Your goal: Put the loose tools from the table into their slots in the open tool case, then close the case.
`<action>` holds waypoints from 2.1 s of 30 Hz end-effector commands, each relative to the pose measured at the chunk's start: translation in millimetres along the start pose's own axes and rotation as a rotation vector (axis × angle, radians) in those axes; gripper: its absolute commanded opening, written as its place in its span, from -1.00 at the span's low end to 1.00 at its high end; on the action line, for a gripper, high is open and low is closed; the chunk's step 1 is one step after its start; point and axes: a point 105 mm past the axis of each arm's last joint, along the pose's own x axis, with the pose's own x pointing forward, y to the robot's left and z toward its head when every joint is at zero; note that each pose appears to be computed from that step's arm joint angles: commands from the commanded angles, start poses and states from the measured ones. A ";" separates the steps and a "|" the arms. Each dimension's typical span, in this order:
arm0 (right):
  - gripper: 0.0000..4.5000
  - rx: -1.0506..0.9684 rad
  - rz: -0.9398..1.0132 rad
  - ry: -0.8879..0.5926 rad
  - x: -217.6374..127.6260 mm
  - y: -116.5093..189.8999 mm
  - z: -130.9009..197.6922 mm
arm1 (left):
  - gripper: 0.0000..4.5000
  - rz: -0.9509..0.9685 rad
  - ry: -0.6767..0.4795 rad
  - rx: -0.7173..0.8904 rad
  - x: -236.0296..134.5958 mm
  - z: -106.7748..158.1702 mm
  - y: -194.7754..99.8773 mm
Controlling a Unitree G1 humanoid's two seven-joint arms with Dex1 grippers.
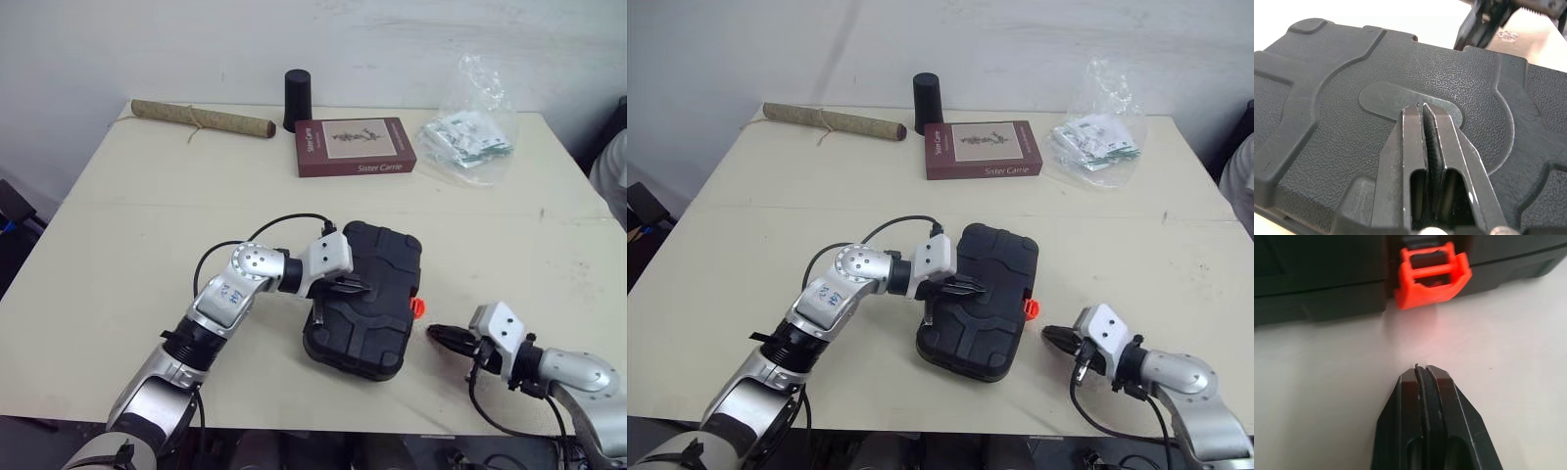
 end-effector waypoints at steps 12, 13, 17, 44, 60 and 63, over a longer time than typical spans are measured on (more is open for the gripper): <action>-1.00 0.159 0.063 -0.329 26.1 -0.5 59.8 | -0.96 0.006 0.353 -0.137 -0.2 -79.7 -6.6; -1.00 0.164 0.062 -0.342 25.2 -1.0 62.9 | -0.96 0.003 0.355 -0.138 0.1 -80.4 -7.1; -1.00 0.162 0.061 -0.386 20.2 -4.0 77.3 | -0.96 -0.011 0.359 -0.155 -0.2 -84.8 -11.5; -1.00 0.097 0.069 -0.100 -15.8 -12.4 48.8 | -0.96 -0.004 0.173 -0.134 -13.6 -73.7 -13.2; -1.00 0.060 0.164 -0.180 18.6 -0.2 65.1 | -0.96 -0.018 0.109 -0.079 -10.4 -62.5 -14.5; -1.00 0.020 0.142 -0.173 6.6 -7.1 71.0 | -0.96 0.025 -0.086 0.052 -21.0 -26.1 -4.7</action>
